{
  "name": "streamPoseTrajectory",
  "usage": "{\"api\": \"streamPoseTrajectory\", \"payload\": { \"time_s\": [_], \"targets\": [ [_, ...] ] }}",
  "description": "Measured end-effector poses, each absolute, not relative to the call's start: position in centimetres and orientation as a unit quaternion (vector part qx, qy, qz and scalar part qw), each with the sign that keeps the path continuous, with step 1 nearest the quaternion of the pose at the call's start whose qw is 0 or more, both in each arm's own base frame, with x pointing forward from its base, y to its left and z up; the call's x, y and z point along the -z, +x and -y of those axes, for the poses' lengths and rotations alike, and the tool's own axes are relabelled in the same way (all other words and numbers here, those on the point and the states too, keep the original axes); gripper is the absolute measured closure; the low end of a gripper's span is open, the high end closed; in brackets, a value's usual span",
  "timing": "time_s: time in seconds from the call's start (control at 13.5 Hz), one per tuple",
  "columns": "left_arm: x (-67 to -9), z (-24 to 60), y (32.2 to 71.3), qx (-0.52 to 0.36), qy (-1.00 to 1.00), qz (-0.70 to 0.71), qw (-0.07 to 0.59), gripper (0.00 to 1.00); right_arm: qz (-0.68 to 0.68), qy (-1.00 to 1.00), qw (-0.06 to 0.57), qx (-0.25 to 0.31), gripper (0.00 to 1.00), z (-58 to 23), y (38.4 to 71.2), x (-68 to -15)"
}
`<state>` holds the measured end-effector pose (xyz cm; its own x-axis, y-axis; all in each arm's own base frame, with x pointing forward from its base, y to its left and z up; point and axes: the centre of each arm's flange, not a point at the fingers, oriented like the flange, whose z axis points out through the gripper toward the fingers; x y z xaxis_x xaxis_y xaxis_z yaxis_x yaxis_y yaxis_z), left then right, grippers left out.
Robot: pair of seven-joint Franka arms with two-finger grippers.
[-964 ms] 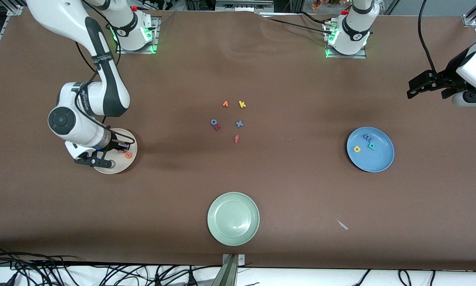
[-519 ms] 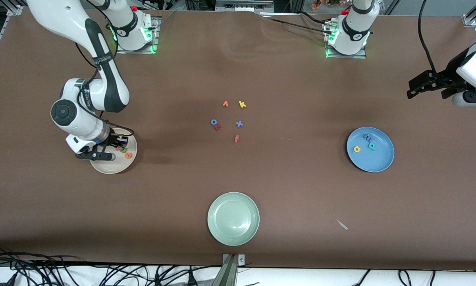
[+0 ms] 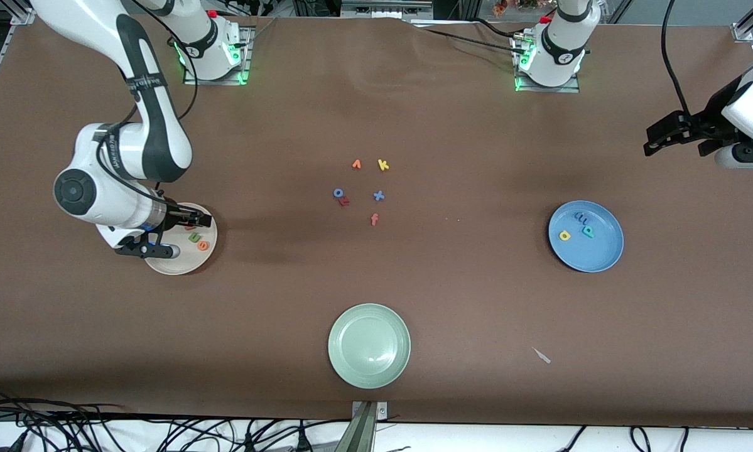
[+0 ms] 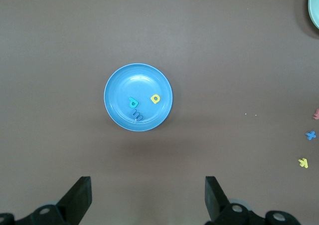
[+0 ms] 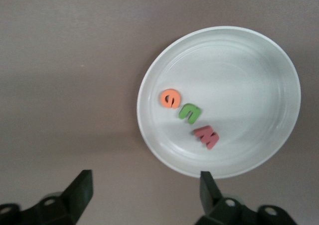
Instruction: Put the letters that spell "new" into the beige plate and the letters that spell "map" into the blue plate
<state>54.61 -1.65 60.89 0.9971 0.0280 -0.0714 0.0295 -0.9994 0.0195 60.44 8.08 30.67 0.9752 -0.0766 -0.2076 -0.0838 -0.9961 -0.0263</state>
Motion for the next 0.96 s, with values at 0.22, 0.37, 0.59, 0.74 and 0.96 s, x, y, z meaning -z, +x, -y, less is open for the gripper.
{"api": "streamPoseTrajectory", "payload": {
  "time_s": [0.22,0.37,0.59,0.74,0.96],
  "targets": [
    [-60.9,1.6,54.6,0.036,0.999,-0.014,0.010,0.00,-0.030,-0.989,0.024,-0.139,0.00,-9.0,60.9,-34.9],
    [-60.9,1.6,54.6,0.036,0.999,-0.014,0.010,0.00,-0.019,-0.986,0.027,-0.163,0.00,-9.8,61.1,-38.5],
    [-60.9,1.7,54.6,0.036,0.999,-0.014,0.010,0.00,-0.004,-0.985,0.026,-0.169,0.00,-10.7,61.5,-43.3],
    [-60.9,1.7,54.6,0.035,0.999,-0.014,0.010,0.00,0.012,-0.987,0.021,-0.159,0.00,-11.2,61.2,-45.1],
    [-60.9,1.7,54.6,0.035,0.999,-0.014,0.010,0.00,0.036,-0.990,0.000,-0.134,0.00,-10.4,59.5,-48.4]
  ]
}}
